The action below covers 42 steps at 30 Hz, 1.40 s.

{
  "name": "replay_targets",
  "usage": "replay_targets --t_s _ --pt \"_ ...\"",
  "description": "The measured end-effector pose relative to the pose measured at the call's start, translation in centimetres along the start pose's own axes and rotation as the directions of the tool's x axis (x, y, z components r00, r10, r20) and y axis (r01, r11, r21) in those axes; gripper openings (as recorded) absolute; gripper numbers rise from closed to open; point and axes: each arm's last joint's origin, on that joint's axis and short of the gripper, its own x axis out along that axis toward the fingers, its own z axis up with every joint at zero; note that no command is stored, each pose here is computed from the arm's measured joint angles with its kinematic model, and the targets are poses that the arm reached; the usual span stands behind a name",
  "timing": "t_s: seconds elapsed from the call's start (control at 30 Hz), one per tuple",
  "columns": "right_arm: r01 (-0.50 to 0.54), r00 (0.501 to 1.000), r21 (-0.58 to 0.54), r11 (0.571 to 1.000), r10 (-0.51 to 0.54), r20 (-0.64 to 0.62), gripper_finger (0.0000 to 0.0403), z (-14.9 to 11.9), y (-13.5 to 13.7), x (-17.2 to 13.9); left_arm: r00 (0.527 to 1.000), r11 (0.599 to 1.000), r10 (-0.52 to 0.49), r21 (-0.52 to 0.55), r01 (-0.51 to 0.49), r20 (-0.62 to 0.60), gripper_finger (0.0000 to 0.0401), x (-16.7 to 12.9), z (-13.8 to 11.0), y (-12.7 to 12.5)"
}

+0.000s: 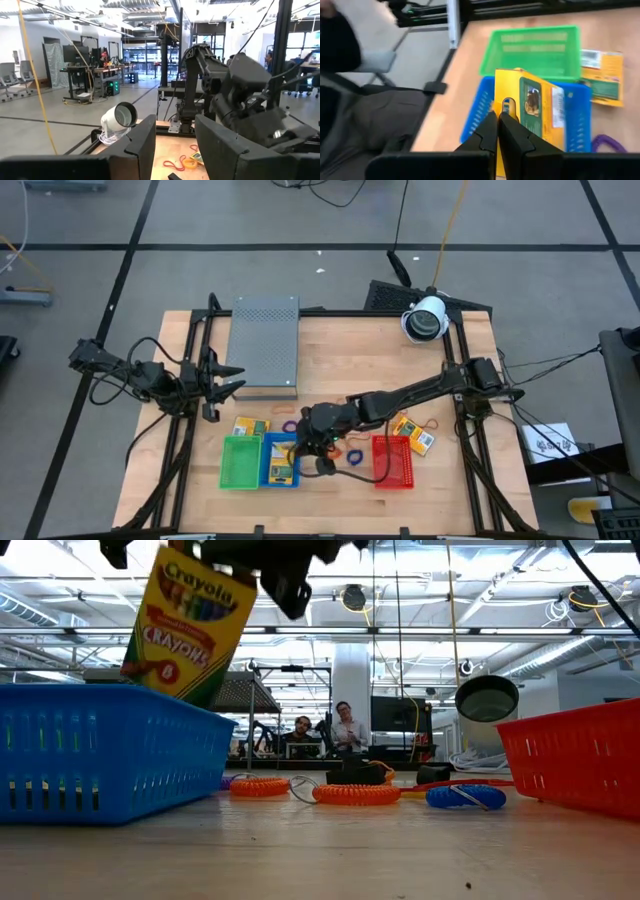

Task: Pick & Place Office Desk Supplies
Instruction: Put the crayon into the middle blue bin, then put the black rubber band into the red bin

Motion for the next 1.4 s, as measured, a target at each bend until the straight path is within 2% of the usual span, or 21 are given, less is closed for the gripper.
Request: replay_targets --t_s 0.33,0.6,0.87,1.4 --pt "0.060 0.997 0.022 0.998 -0.059 -0.043 0.0000 -1.5 -1.2 1.9 1.000 1.000 -0.001 -0.019 0.001 -0.005 0.0145 0.0 -0.1 0.0" --pt "0.163 0.986 0.002 0.987 -0.162 -0.041 0.0000 -1.6 -1.5 1.8 1.000 1.000 -0.002 -0.027 0.001 -0.012 0.0145 0.0 -0.1 0.0" --pt "0.175 0.984 -0.010 0.984 -0.175 -0.013 0.0003 -1.4 -1.4 1.8 1.000 1.000 -0.002 -0.026 0.002 -0.016 0.0145 0.0 -0.2 0.0" --pt "0.160 0.986 0.001 0.987 -0.160 0.041 0.0118 -0.8 -1.3 1.8 1.000 0.999 -0.003 -0.036 0.002 -0.023 0.0145 0.0 -0.3 0.0"
